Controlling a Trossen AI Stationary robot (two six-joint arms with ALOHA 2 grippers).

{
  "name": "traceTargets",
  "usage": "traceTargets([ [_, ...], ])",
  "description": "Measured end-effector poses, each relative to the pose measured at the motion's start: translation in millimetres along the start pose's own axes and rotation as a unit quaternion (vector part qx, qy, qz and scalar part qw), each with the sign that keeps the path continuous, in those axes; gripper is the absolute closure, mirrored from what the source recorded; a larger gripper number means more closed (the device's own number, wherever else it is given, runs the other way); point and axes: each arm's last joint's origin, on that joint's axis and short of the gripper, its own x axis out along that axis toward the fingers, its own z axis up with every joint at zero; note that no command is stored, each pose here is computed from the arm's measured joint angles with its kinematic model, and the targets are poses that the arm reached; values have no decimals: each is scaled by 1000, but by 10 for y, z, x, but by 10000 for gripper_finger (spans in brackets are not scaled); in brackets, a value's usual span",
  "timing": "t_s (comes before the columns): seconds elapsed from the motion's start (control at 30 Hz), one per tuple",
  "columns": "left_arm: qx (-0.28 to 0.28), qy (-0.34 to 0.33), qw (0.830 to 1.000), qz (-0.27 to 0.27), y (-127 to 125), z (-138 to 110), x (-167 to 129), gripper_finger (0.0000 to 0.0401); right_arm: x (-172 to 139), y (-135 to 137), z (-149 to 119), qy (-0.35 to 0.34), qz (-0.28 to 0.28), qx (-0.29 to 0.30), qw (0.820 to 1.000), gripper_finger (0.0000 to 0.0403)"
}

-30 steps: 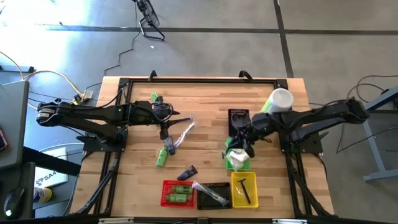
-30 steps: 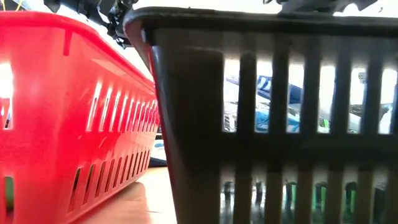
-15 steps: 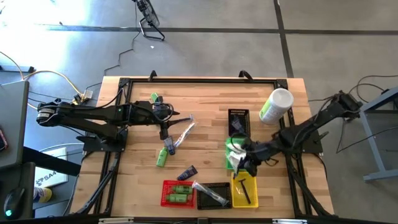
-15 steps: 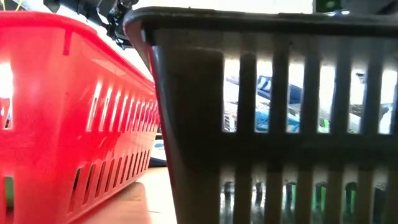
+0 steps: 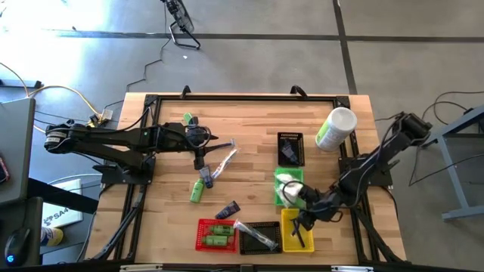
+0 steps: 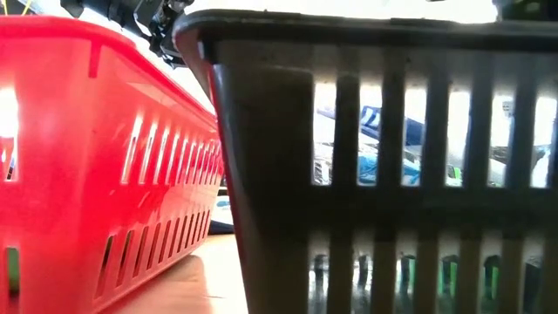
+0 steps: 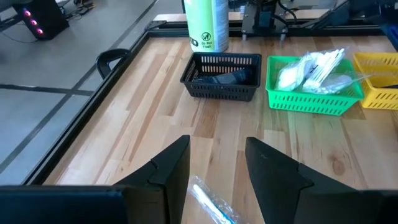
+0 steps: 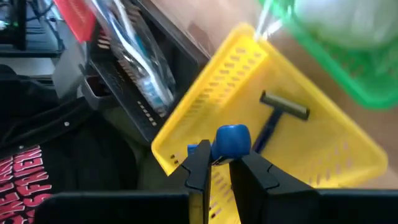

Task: Pick & Place Travel size toiletries
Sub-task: Put the bottom blue razor into the yellow bin, then put the top blue shaving cream into the top black bin

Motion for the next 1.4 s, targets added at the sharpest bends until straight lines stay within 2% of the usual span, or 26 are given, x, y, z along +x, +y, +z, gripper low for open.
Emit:
traceTargets([
  [0.3,0,-1,1000,0,0,2,0,251,65,-18,-80,23,-12,17,1000,350],
  [0.67,0,-1,1000,0,0,3,0,251,65,-17,-76,21,-11,14,1000,299],
  [0.8,0,-1,1000,0,0,2,0,251,64,-17,-90,44,-11,2,999,291],
  [1.1,-4,-1,1000,-1,0,3,0,251,6,27,-82,75,16,-33,996,322],
  [1.4,-4,-1,1000,-1,0,3,0,251,-185,82,203,-5,57,-140,988,360],
])
